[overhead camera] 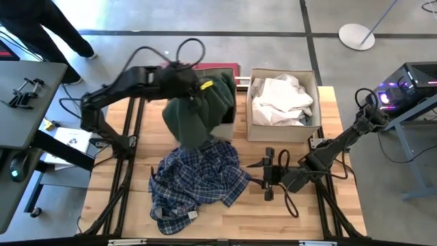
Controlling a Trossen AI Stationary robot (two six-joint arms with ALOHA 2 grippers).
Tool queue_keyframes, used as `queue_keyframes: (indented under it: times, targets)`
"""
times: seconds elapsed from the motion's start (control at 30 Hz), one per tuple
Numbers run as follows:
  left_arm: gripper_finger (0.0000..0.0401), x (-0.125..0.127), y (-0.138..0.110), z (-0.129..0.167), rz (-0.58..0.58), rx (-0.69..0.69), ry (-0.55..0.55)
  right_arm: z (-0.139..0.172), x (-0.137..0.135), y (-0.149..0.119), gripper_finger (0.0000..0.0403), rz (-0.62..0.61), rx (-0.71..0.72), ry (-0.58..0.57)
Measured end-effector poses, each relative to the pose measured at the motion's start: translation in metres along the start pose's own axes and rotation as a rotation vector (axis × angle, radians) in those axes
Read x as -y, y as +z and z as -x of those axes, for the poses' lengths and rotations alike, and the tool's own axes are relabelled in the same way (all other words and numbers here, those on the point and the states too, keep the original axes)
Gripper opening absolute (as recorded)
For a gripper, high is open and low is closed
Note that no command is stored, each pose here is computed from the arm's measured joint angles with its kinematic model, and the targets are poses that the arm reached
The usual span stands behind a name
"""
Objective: Sort clothes
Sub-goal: Put the green towel into the left brown bin
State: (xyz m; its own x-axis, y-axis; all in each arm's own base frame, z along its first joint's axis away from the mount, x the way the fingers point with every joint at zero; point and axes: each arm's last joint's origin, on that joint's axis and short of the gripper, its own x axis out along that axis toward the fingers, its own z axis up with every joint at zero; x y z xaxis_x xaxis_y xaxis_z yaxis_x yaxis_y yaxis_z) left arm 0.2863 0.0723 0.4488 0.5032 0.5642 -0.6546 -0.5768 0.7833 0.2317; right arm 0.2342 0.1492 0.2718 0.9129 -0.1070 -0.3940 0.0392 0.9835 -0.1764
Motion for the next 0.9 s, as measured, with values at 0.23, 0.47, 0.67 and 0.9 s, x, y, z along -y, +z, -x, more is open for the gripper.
queue_keyframes:
  times: [0.23,0.47,0.67,0.9]
  targets:
    - [0.002,-0.016,-0.012,-0.094,0.046,-0.116,0.151,0.0,0.0,-0.001,0.0179,-0.015,-0.005,0.001]
    - [0.0117,-0.022,-0.039,-0.188,0.162,-0.19,-0.063,0.0,0.0,-0.003,0.0179,0.003,-0.023,-0.002]
    - [0.0147,-0.011,-0.074,-0.243,0.13,-0.378,-0.072,0.0,0.0,-0.003,0.0179,-0.008,-0.025,-0.002]
    - [0.0126,-0.012,-0.073,-0.239,0.035,-0.433,0.001,0.001,0.0,-0.004,0.0179,-0.012,-0.036,-0.004]
